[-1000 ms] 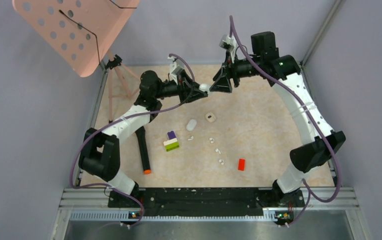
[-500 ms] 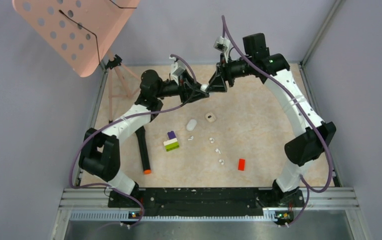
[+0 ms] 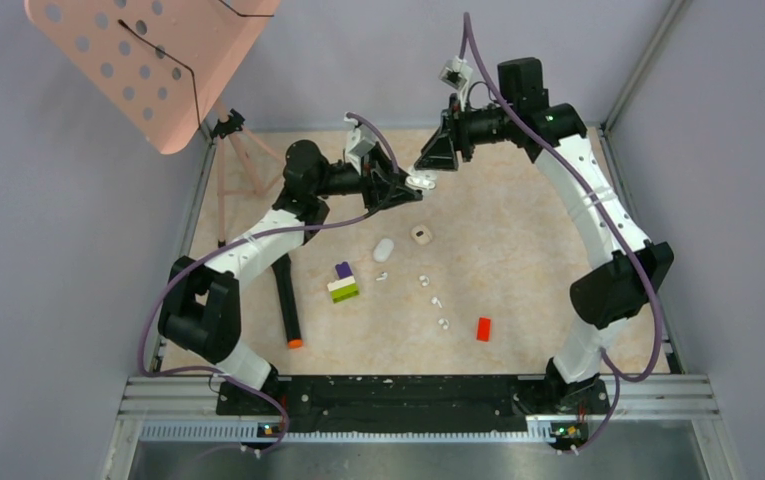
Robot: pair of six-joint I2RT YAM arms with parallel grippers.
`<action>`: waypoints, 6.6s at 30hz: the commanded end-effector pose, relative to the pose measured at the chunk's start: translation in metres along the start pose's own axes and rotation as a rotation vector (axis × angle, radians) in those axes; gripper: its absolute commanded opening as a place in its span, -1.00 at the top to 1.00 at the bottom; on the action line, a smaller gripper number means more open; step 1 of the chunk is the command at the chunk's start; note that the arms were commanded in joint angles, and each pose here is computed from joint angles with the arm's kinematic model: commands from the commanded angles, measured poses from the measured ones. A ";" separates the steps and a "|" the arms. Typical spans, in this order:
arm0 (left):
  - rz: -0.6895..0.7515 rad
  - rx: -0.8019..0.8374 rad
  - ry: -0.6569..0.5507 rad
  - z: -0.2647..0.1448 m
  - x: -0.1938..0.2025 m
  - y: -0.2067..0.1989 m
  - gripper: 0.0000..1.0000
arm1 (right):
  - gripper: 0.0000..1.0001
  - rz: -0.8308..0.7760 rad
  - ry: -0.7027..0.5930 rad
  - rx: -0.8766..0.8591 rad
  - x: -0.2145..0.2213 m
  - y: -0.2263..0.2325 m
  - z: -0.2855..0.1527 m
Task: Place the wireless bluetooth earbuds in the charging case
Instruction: Open the charging case, then pick up the earbud from the center of the board, then place the earbud in the charging case.
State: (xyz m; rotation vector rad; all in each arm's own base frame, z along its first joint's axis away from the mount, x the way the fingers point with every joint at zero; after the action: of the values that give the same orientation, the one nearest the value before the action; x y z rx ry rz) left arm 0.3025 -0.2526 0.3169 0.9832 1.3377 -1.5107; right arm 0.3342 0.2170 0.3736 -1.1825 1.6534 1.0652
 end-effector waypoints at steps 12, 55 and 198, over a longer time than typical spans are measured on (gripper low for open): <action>0.025 -0.042 -0.067 0.001 -0.017 -0.001 1.00 | -0.18 -0.075 -0.138 0.018 -0.045 0.009 -0.033; -0.142 -0.496 -0.240 -0.126 0.006 -0.022 1.00 | 0.26 0.178 0.723 0.228 0.268 0.065 0.063; -0.019 -0.156 -0.228 -0.050 -0.074 -0.032 1.00 | 0.92 -0.465 -0.302 0.487 -0.042 0.098 0.023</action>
State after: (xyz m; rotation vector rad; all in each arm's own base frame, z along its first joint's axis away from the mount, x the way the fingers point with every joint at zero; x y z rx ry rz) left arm 0.2988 -0.1974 0.3675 0.6677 1.3804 -1.5049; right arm 0.2660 0.2670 0.4161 -0.9335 1.2526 0.4430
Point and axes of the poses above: each gripper's point midway between its finger pads, its own z axis out along the fingers, its own y axis along the line the jaws close on, x = y × z, the point moved 7 cm from there along -z, back along the fingers, and after that the axes turned 11 degrees about -z, right-handed, at the moved point
